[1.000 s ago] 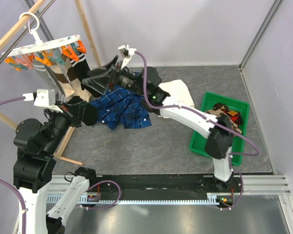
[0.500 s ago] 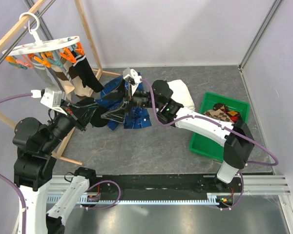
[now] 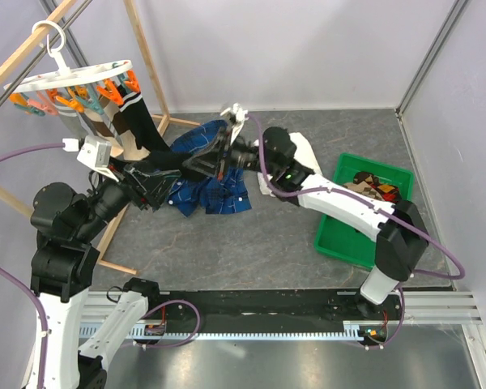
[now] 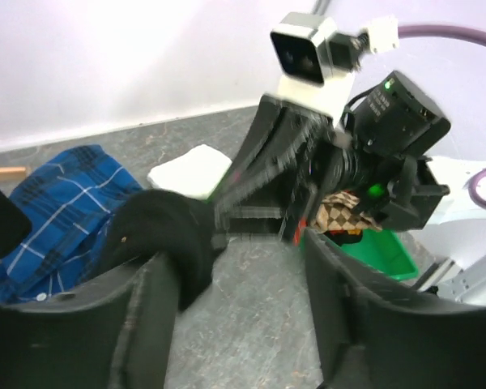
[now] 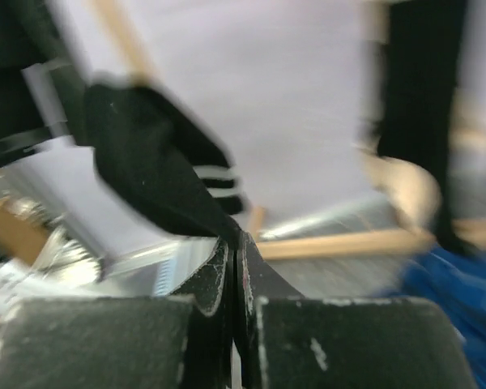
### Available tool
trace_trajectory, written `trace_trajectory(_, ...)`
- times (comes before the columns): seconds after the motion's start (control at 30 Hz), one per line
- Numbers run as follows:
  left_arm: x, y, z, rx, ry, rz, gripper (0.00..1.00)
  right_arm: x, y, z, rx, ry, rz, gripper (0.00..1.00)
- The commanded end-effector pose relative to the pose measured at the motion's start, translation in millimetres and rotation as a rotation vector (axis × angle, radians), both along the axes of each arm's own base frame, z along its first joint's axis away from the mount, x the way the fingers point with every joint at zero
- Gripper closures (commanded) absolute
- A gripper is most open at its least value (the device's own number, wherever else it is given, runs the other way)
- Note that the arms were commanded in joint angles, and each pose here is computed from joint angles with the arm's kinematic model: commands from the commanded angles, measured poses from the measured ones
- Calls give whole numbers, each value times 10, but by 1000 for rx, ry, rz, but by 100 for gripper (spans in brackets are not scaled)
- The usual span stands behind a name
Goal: Remove the socks clipped to the hanger
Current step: Remove the sock from the hanger, then place the sock in the bin.
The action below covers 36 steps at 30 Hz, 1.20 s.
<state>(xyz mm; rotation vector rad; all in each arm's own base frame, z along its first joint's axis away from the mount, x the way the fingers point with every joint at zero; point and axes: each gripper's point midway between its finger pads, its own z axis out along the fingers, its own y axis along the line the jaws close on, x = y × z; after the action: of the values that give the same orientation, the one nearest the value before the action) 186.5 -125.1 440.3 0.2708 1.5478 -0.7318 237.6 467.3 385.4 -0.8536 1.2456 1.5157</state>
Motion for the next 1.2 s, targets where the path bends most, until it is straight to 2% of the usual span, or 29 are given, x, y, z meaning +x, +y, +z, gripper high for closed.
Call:
trace_trajectory(0.0, 111, 94, 121, 12, -65, 68, 21, 692, -726, 285, -50, 121, -422, 100)
trace_trajectory(0.03, 134, 112, 95, 31, -66, 79, 19, 812, -897, 282, -78, 85, -516, 100)
trace_trajectory(0.1, 184, 134, 27, 51, -55, 95, 18, 957, -1317, 267, -115, 102, -696, 100)
trace_trajectory(0.17, 209, 145, -53, 62, -41, 102, 16, 1028, -1587, 271, -156, 103, -775, 100)
trace_trajectory(0.27, 223, 169, -105, 71, -43, 116, 15, 1181, -2196, 245, -265, 136, -997, 100)
trace_trajectory(0.4, 252, 217, -150, 83, -43, 146, 14, 1216, -3026, 217, -418, 179, -1312, 100)
trace_trajectory(0.6, 270, 221, -195, 96, -40, 147, 14, 1246, -4029, 26, -566, 246, -1616, 100)
trace_trajectory(0.8, 299, 238, -237, 103, -32, 159, 14, 1202, -4714, -366, -674, 352, -1791, 100)
trace_trajectory(0.93, 293, 222, -230, 94, -28, 151, 14, 1179, -4971, -735, -720, 459, -1829, 100)
trace_trajectory(1.03, 303, 205, -225, 91, -27, 143, 14, 1086, -5059, -1340, -799, 582, -1834, 100)
trace_trajectory(1.17, 340, 206, -250, 95, -18, 148, 14, 1015, -5038, -1938, -749, 689, -1834, 100)
